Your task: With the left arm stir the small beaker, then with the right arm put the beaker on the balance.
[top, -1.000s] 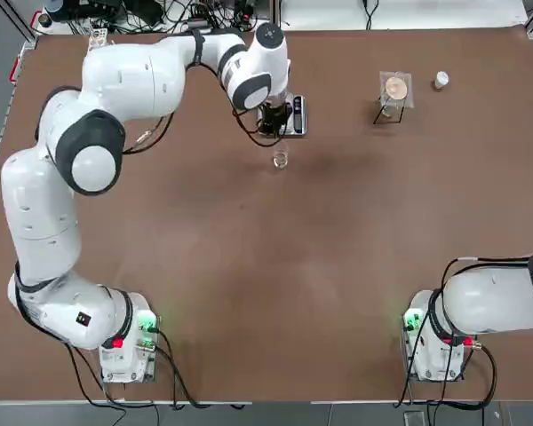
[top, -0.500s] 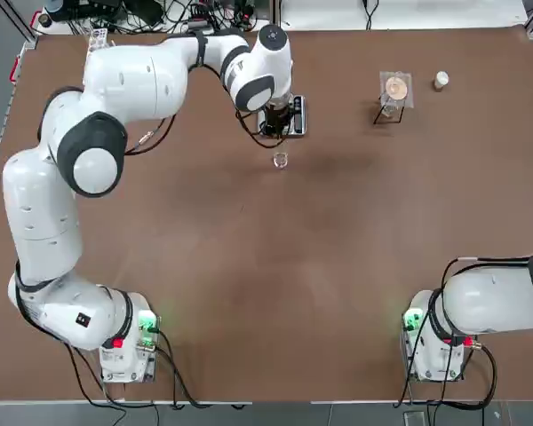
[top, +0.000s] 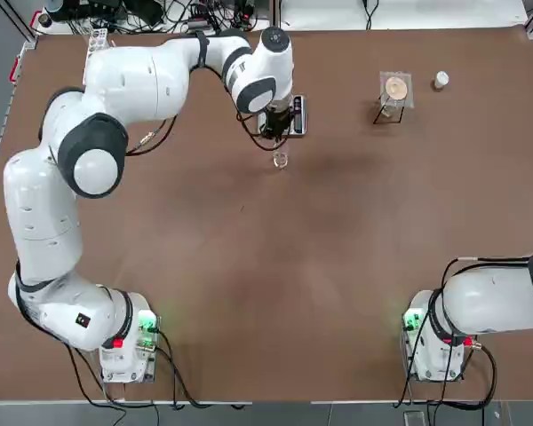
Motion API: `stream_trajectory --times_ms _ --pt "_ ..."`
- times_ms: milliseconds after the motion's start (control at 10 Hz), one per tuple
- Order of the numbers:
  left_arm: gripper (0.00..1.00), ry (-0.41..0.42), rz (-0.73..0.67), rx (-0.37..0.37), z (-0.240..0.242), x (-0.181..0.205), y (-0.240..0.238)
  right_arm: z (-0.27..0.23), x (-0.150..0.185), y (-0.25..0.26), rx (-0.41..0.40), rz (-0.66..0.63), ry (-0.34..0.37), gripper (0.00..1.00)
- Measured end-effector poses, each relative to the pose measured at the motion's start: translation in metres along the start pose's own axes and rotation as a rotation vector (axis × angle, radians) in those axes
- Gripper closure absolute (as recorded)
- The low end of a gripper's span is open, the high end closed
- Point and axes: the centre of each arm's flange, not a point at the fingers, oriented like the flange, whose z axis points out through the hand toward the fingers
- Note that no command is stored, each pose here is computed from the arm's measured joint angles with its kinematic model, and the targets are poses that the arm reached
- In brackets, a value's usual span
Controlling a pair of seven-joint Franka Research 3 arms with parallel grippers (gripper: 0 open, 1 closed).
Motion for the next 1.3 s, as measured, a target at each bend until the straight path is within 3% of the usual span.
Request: stream_trajectory --times_ms 700,1300 --pt "0.92 0.004 -0.017 -0.020 -0.008 0.008 0.005 0.001 0.000 0.000 -0.001 0.000 -0.006 0.00" --pt "0.92 -0.005 -0.032 -0.020 -0.004 -0.007 0.011 0.002 -0.001 0.000 -0.003 0.000 -0.010 0.00"
